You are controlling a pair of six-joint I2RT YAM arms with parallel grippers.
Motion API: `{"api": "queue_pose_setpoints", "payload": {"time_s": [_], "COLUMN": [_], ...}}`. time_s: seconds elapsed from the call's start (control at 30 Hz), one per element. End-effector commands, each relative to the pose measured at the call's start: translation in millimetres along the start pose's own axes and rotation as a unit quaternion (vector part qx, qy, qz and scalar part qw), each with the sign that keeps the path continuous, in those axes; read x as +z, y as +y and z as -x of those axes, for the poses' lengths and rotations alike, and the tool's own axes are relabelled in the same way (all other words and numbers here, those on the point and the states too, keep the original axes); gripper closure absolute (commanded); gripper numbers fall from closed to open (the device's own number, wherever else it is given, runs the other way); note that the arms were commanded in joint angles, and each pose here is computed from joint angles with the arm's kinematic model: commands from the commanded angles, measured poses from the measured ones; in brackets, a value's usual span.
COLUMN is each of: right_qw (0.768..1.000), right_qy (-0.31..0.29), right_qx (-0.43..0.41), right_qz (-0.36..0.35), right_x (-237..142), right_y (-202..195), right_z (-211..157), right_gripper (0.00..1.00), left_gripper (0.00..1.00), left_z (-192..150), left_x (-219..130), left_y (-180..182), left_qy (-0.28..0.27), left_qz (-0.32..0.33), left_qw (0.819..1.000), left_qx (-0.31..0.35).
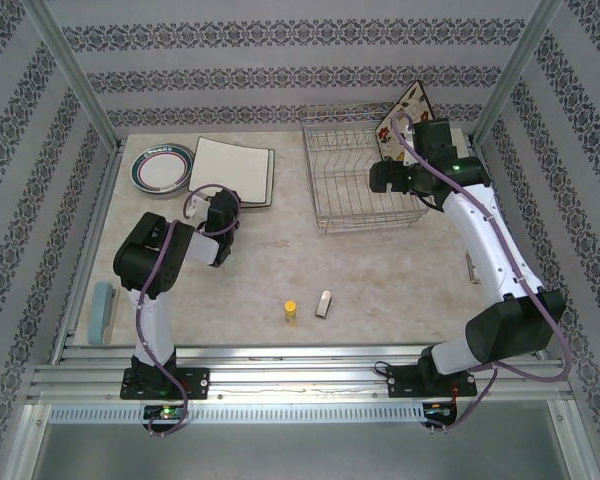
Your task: Unload the plates from the dish rack
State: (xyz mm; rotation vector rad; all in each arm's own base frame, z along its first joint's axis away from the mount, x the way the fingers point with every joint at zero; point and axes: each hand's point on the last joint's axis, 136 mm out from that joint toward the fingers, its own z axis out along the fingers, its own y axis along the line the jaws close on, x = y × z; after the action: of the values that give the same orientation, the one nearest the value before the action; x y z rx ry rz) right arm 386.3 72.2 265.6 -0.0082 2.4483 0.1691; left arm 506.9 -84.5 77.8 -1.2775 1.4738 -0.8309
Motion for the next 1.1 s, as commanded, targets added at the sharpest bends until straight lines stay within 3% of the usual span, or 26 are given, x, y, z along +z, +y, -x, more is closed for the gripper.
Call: {"api": "queue_pose_setpoints", "payload": {"time_s": [0.0, 0.43, 0.77, 1.07], "right_qw": [1.000, 1.000, 1.000, 1.000], "right_qy": [0.004, 0.003, 0.003, 0.005], "right_qx": [-0.012, -0.012, -0.011, -0.011], "right_qz": [0.004, 0.008, 0.012, 0.014], "right_x": [3, 1, 2, 5], "right_y": [4, 5, 5, 7], "right_z": [-3, -5, -7, -8], "right_gripper": [0.02, 0.02, 0.02, 0.02], "left_gripper": [1.00, 1.00, 0.89, 0.88], "left_z": [9, -5, -14, -13], "left_x": [0, 8, 9, 4], "left_y": [-69, -44, -10, 0], "left_qy": [-0.026, 0.004, 0.042, 0.046], "left_qz": [-0.109, -0.067, -0.028, -0.001], "left_qw": [0.992, 0.996, 0.997, 0.999], "left_qx": [-0.059, -0.060, -0.055, -0.030]}}
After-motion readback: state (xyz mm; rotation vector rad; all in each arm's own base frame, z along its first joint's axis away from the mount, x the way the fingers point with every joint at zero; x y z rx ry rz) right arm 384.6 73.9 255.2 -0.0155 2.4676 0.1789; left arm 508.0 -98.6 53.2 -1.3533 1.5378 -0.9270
